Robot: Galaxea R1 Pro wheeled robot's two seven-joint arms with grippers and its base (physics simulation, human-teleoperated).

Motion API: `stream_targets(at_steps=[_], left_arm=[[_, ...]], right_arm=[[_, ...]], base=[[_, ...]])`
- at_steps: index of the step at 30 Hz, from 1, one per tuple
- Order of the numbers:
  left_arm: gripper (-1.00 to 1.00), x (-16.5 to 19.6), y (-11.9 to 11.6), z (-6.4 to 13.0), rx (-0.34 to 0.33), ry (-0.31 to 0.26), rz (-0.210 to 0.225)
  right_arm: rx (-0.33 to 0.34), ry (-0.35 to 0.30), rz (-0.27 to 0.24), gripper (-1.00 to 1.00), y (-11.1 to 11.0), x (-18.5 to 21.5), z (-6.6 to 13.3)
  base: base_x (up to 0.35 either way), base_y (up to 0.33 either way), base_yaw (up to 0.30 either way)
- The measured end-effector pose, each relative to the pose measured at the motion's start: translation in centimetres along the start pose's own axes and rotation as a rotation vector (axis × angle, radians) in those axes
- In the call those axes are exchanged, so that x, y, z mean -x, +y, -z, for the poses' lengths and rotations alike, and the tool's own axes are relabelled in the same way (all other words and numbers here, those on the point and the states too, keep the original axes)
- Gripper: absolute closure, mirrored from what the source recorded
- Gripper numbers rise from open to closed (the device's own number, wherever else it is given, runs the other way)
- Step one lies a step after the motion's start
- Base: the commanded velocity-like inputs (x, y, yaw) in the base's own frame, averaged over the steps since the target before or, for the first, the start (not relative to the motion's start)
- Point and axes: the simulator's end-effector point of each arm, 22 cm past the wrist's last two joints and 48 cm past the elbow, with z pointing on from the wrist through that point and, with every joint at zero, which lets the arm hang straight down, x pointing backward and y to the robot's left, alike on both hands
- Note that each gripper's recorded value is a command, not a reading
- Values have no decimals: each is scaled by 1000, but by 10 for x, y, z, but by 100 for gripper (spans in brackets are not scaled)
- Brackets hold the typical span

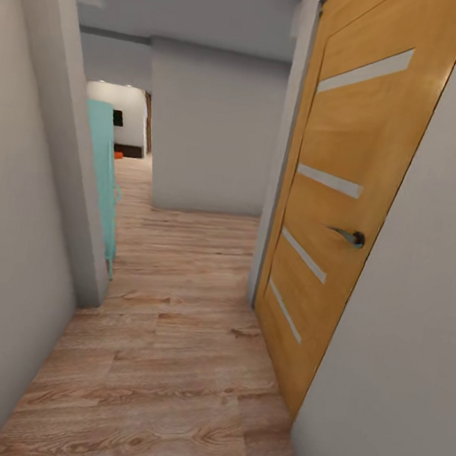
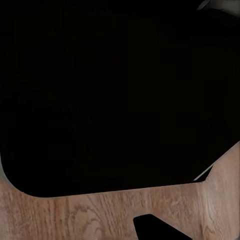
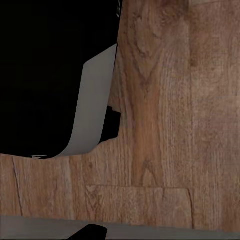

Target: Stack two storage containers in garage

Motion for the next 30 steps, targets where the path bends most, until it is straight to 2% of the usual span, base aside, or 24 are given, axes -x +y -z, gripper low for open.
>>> stream_targets(at_steps=[17,20,25,28,30], left_arm=[[-100,0,0,0,0,0,0],[-100,0,0,0,0,0,0],[-100,0,0,0,0,0,0],[-100,0,0,0,0,0,0],[-100,0,0,0,0,0,0]], right_arm=[[0,3,0,-100,0,-1,0],[5,10,0,-100,0,-6,0],[38,45,2,-100,5,-38,3],[33,64,5,-100,-7,-58,4],[33,54,4,-100,-14,-64,4]], base=[[323,0,267],[323,0,88],[323,0,18],[323,0,3],[323,0,1]])
